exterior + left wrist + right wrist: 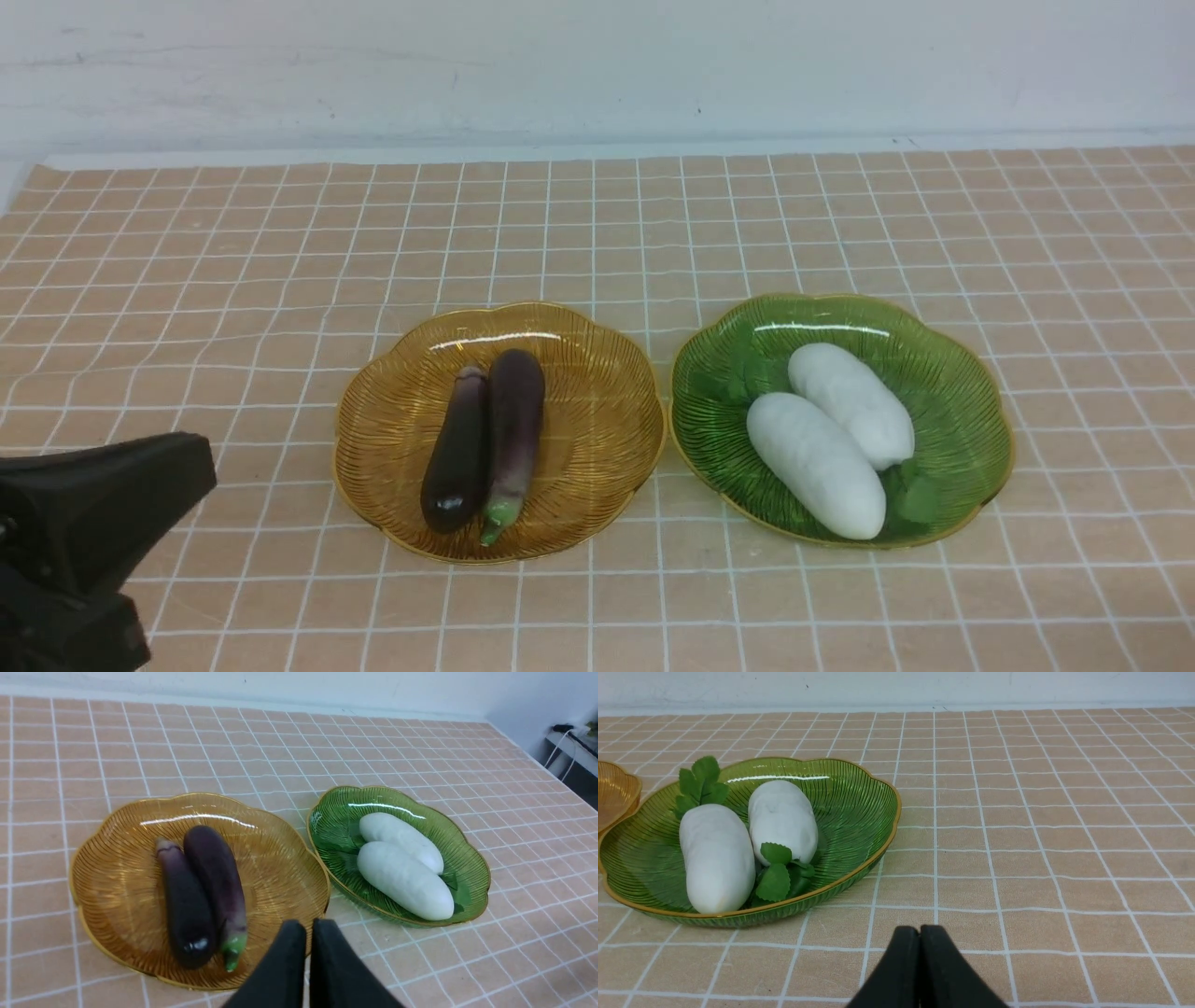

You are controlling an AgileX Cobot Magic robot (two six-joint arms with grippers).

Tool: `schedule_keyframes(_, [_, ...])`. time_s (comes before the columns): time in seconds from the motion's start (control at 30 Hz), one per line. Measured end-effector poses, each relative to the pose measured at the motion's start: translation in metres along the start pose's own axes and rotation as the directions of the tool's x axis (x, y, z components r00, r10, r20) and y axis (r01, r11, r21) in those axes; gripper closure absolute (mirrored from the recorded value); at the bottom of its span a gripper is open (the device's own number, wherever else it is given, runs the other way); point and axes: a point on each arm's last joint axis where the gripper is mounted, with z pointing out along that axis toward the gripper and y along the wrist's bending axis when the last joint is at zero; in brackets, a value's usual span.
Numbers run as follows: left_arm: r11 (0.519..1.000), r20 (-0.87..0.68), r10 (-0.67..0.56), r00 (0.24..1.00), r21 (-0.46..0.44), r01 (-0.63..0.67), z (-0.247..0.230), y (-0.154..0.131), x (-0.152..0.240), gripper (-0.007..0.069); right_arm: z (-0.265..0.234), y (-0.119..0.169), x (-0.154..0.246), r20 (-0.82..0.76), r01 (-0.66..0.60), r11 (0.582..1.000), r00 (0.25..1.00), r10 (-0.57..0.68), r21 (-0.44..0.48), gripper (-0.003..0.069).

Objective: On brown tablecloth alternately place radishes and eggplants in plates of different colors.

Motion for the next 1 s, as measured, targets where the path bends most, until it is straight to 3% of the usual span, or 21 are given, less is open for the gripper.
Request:
schedule_keyframes(0.17, [1.0,-0.018,-0.002,1.0,0.005,0.002,0.0,0.0,0.003,0.062,0.0,0.0,0.0,0.0,0.0,1.0,1.0,0.0,0.0,0.0674])
schedule_keyframes(0.43, [0.982,0.005,0.18,0.984,-0.054,-0.179,0.0,0.007,0.005,0.062,0.0,0.0,0.0,0.0,0.0,1.0,1.0,0.0,0.0,0.0674])
schedule_keyframes(0.63, [0.936,0.027,0.316,0.948,-0.172,-0.307,-0.009,0.027,0.04,0.062,0.0,0.0,0.0,0.001,0.0,1.0,1.0,0.0,0.0,0.0674])
schedule_keyframes(0.67, [0.916,0.023,0.344,0.939,-0.229,-0.33,-0.012,0.036,0.055,0.062,0.0,0.0,0.0,0.001,0.0,1.0,1.0,0.0,0.0,0.0674])
schedule_keyframes(0.83, [0.887,0.079,0.304,0.949,-0.387,-0.252,-0.018,0.058,0.097,0.062,0.0,0.0,0.0,0.0,0.0,1.0,1.0,0.0,0.0,0.0674])
schedule_keyframes(1.0, [0.869,0.078,0.263,0.962,-0.452,-0.201,-0.014,0.074,0.133,0.062,0.0,0.0,0.0,0.0,0.0,1.0,1.0,0.0,0.0,0.0674])
